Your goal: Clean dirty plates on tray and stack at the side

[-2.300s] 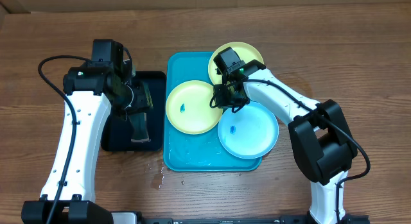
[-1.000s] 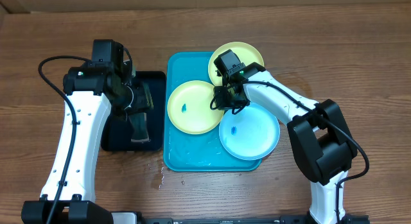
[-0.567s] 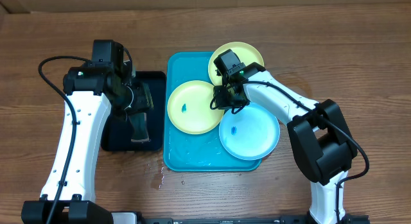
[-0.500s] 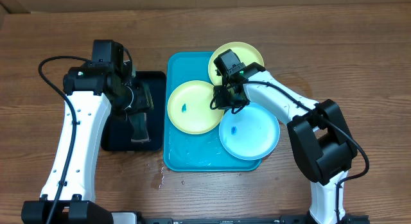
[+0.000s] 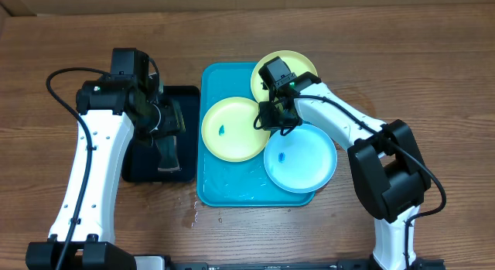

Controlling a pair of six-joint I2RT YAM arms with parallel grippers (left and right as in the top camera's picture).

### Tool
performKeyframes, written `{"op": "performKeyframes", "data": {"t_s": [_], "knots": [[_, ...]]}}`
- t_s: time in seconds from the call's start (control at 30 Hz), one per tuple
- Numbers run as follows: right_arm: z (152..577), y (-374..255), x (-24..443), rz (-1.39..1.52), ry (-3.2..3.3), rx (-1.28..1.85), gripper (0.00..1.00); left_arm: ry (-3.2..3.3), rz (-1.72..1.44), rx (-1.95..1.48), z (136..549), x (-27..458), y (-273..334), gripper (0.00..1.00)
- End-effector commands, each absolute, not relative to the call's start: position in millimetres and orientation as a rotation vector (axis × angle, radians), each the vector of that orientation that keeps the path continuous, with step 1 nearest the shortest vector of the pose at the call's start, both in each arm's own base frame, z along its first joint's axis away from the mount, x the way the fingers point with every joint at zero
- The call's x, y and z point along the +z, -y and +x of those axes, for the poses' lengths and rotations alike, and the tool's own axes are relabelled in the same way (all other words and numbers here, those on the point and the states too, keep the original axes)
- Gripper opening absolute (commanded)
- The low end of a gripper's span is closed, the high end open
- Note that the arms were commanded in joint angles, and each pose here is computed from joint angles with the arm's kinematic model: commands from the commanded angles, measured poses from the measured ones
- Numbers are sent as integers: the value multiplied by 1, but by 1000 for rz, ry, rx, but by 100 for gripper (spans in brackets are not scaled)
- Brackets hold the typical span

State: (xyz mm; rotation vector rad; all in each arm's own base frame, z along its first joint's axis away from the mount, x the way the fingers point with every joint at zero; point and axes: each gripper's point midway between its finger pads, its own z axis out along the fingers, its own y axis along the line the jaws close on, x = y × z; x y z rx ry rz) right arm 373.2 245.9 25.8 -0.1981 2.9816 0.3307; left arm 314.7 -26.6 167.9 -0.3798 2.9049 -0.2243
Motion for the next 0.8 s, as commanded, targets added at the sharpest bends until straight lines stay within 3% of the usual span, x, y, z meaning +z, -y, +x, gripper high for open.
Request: {"op": "performKeyframes", "data": {"t_s": [0.0, 0.77], "knots": [[384, -248, 36, -188, -2946, 336, 11, -2902, -363, -229, 316, 171, 28, 65], [384, -246, 35, -189, -2940, 317, 11, -2912, -343, -223, 314, 170, 27, 69]]}}
